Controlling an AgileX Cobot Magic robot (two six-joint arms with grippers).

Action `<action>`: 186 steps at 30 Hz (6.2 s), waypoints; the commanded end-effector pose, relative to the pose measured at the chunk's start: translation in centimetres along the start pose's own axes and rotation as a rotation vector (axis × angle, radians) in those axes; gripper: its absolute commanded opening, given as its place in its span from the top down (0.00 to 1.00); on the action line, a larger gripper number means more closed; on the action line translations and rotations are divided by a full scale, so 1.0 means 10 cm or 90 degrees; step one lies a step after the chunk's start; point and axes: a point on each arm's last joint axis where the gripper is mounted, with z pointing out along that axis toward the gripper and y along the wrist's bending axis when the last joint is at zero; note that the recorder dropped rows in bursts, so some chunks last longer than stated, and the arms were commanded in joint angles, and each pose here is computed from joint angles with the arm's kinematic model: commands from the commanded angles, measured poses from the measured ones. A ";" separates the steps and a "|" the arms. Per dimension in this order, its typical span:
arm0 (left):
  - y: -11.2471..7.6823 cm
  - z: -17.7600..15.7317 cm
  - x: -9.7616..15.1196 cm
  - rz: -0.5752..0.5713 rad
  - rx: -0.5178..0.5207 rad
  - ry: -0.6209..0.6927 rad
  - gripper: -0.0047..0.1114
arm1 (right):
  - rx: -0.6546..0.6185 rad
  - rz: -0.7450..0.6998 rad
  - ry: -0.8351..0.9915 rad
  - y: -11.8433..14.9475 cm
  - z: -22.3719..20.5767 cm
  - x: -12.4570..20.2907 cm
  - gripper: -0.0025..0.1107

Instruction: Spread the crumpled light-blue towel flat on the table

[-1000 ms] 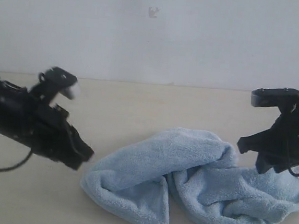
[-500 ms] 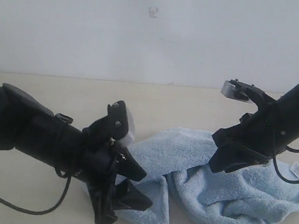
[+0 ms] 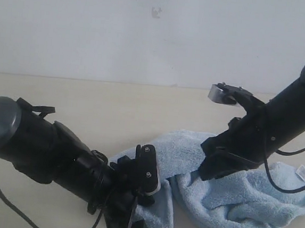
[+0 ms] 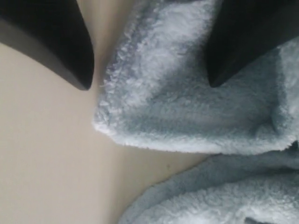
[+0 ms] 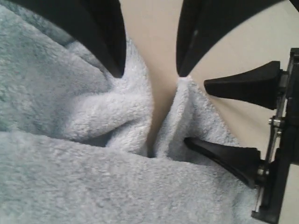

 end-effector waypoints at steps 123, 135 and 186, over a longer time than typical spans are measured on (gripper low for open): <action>0.86 -2.30 -0.24 -0.458 -0.581 -0.445 0.92 | 0.229 -0.048 0.147 0.47 0.46 0.32 0.67; 0.25 -1.64 0.08 -0.267 -0.433 0.020 0.92 | 0.239 -0.056 0.107 0.46 0.47 0.26 0.67; 0.32 -2.42 -0.36 -0.407 -0.552 0.106 0.92 | 0.055 0.161 -0.029 -0.50 -0.19 0.28 0.67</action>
